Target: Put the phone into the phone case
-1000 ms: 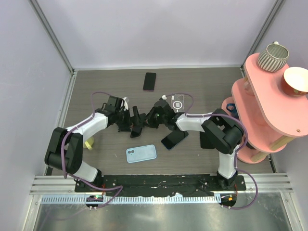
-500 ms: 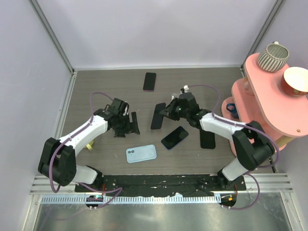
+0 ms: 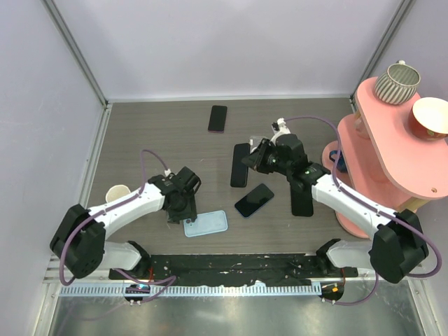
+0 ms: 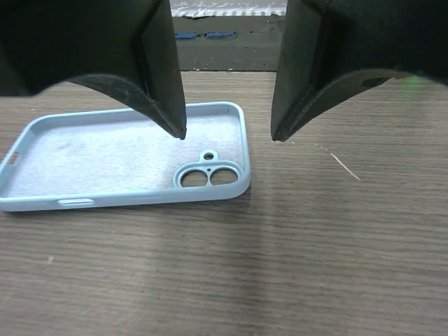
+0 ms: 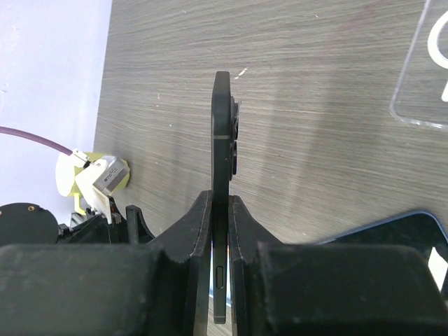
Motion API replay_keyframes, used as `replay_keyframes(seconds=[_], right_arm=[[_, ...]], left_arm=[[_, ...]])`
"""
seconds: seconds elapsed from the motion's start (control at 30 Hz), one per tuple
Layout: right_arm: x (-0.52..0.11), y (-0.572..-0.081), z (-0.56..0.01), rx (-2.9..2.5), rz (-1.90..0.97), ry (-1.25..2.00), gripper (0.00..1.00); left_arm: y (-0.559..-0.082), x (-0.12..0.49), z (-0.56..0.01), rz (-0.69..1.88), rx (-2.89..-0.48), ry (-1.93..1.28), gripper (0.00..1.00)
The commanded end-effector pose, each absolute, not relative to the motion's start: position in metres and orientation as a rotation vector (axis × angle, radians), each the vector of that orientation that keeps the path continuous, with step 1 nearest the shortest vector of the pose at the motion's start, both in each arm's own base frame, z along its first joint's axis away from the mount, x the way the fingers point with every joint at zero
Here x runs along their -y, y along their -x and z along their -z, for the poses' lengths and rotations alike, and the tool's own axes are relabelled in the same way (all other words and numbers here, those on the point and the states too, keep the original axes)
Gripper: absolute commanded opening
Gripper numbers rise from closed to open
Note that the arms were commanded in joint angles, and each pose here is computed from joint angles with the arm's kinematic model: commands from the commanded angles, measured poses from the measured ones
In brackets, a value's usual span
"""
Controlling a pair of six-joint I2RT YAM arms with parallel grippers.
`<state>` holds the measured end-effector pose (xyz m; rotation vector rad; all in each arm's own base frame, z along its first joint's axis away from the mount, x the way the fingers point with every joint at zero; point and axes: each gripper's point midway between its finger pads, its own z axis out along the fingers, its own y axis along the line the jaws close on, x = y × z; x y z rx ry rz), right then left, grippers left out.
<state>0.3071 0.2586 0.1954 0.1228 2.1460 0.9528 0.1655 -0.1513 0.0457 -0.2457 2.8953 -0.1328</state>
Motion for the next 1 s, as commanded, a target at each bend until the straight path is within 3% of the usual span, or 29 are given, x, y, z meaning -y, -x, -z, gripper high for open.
replay_keyframes(seconds=[0.0, 0.33, 0.43, 0.47, 0.53, 0.8, 0.97], right_arm=[[-0.250, -0.303, -0.219, -2.061, -0.932, -0.078, 0.01], [-0.234, -0.293, -0.245, -1.996, -0.889, -0.048, 0.01], [-0.230, -0.289, -0.250, -1.978, -0.883, -0.031, 0.01], [-0.229, -0.287, -0.253, -1.966, -0.885, -0.023, 0.01], [-0.228, -0.284, -0.251, -1.966, -0.884, -0.003, 0.01], [-0.213, -0.263, -0.247, -1.936, -0.865, 0.031, 0.01], [-0.213, -0.242, -0.245, -1.911, -0.925, 0.106, 0.01]], left_arm=[[-0.165, 0.156, -0.035, 0.108, -2.900, 0.235, 0.53], [-0.170, 0.159, -0.026, 0.049, -2.941, 0.079, 0.32], [-0.180, 0.158, -0.031, 0.015, -2.920, -0.021, 0.20], [-0.189, 0.162, -0.039, 0.023, -2.890, -0.065, 0.08], [-0.203, 0.164, -0.045, 0.007, -2.839, -0.217, 0.00], [-0.254, 0.182, -0.056, -0.069, -2.691, -0.684, 0.00], [-0.260, 0.204, -0.057, 0.061, -2.619, -0.984, 0.00]])
